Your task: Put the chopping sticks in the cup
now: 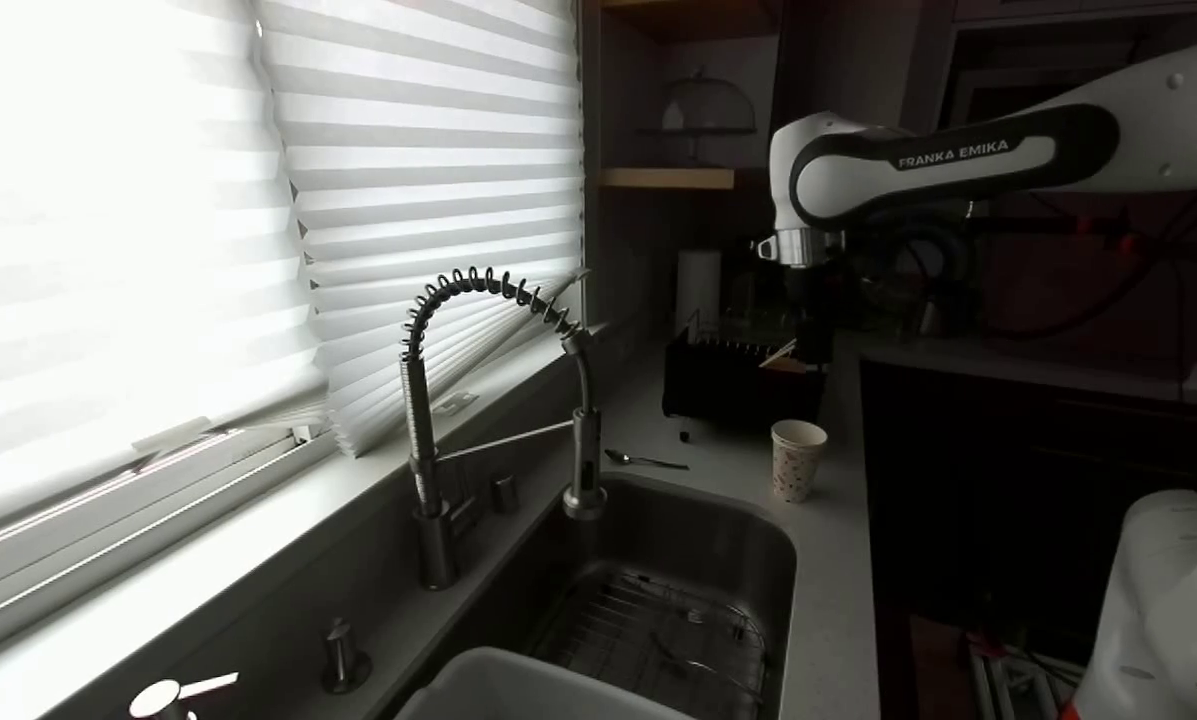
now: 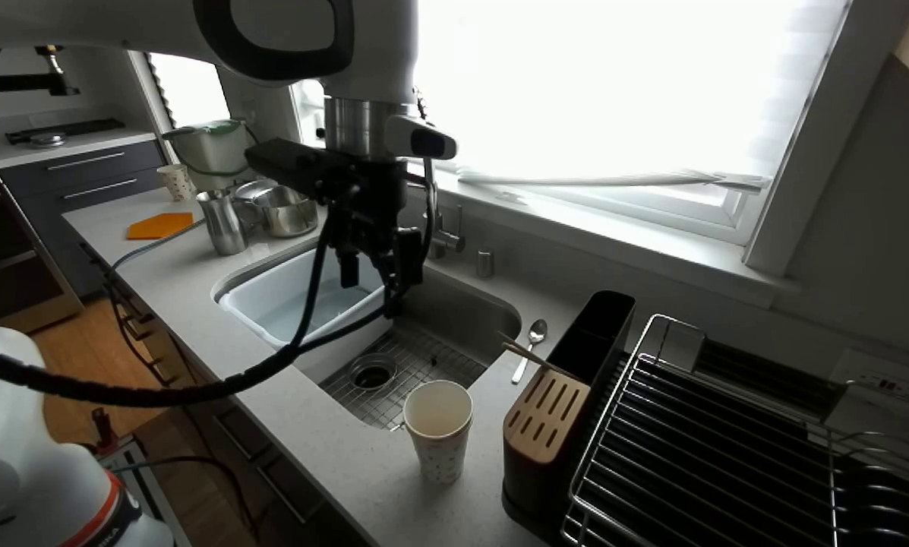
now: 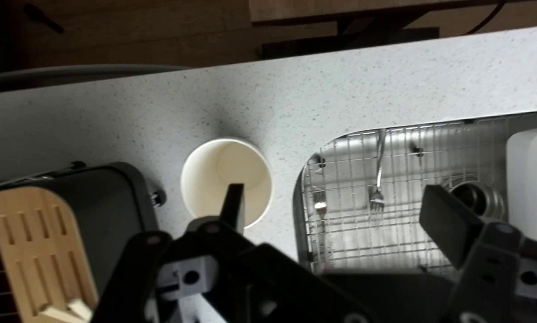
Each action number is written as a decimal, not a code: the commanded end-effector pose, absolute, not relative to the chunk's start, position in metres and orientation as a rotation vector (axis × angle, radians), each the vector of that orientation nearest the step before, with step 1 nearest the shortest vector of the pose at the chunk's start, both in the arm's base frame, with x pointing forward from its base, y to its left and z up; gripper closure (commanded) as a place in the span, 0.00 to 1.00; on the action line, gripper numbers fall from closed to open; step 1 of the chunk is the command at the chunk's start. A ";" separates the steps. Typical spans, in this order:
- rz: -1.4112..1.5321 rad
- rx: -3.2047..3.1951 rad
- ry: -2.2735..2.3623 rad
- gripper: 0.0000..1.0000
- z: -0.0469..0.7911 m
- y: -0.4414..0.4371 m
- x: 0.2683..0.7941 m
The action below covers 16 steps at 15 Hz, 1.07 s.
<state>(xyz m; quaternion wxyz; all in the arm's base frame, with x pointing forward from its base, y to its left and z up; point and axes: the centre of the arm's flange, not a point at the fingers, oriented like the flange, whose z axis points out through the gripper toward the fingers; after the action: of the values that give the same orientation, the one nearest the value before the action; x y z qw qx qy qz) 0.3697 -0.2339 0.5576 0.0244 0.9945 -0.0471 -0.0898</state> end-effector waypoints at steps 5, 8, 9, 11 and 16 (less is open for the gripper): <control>-0.085 2.876 -0.493 0.00 0.568 -0.322 0.374; -0.045 2.856 -0.561 0.00 0.571 -0.341 0.371; -0.043 2.849 -0.596 0.00 0.574 -0.342 0.370; -0.046 2.872 -0.554 0.00 0.573 -0.336 0.367; -0.051 2.873 -0.556 0.00 0.567 -0.348 0.375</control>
<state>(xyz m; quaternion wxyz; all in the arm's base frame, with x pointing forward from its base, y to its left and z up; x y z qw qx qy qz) 0.3681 -0.3384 0.5752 0.1098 0.9747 -0.1942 -0.0131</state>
